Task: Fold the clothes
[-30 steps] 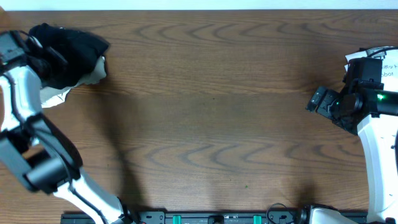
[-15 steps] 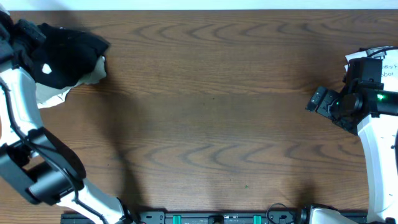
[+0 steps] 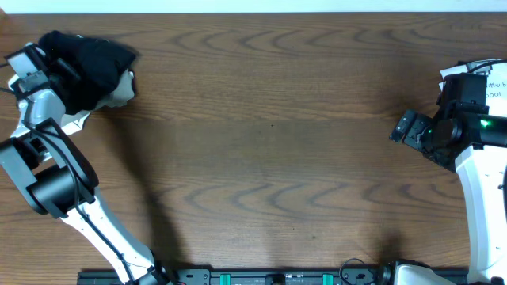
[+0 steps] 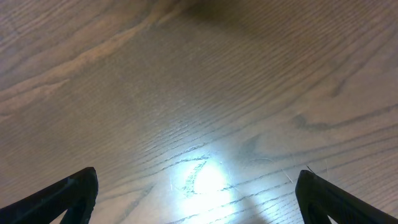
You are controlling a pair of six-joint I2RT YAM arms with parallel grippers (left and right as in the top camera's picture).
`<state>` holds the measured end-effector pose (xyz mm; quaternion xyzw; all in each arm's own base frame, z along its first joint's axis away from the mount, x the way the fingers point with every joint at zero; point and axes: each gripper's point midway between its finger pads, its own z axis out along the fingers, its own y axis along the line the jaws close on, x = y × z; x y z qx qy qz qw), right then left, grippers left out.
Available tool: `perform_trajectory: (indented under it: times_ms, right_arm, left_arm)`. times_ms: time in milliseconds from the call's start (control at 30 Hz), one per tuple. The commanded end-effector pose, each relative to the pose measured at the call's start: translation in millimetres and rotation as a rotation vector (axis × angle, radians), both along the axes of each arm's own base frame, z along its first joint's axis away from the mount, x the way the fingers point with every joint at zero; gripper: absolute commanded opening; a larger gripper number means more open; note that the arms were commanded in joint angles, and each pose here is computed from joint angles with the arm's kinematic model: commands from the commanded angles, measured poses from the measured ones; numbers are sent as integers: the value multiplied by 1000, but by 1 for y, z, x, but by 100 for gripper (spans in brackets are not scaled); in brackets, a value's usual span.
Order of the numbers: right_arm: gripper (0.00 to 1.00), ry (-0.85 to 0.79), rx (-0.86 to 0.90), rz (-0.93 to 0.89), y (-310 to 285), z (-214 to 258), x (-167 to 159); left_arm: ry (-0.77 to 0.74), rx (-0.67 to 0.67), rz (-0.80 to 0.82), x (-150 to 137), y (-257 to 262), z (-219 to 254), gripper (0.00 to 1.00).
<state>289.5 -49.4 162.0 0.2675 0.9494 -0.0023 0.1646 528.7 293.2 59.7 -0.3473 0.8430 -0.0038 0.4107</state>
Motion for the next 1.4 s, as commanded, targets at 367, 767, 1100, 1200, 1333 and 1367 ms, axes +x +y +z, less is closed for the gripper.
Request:
perform_trajectory:
  times_ms: [367,767,1100,1200,1333,1367]
  right_arm:
    - [99,4,-4,2,-3,-1,0]
    - [99,4,-4,2,-3,-1,0]
    - [99,4,-4,2,-3,-1,0]
    - [99,4,-4,2,-3,-1,0]
    - [99,4,-4,2,-3,-1,0]
    - [99,4,-4,2,-3,-1,0]
  left_arm:
    - [-333,-95,-292,-4,-44,158,76]
    - [-656,-263,-736,-88,-176,359,79]
    - [-704,-114,-882,-218,-272,443,79]
    - [-686,-13,-927,-264,-303,444,79]
    - [-643,57,-925,-313,-333,432,79]
    - [-629,63,-921,-325,-340,428,79]
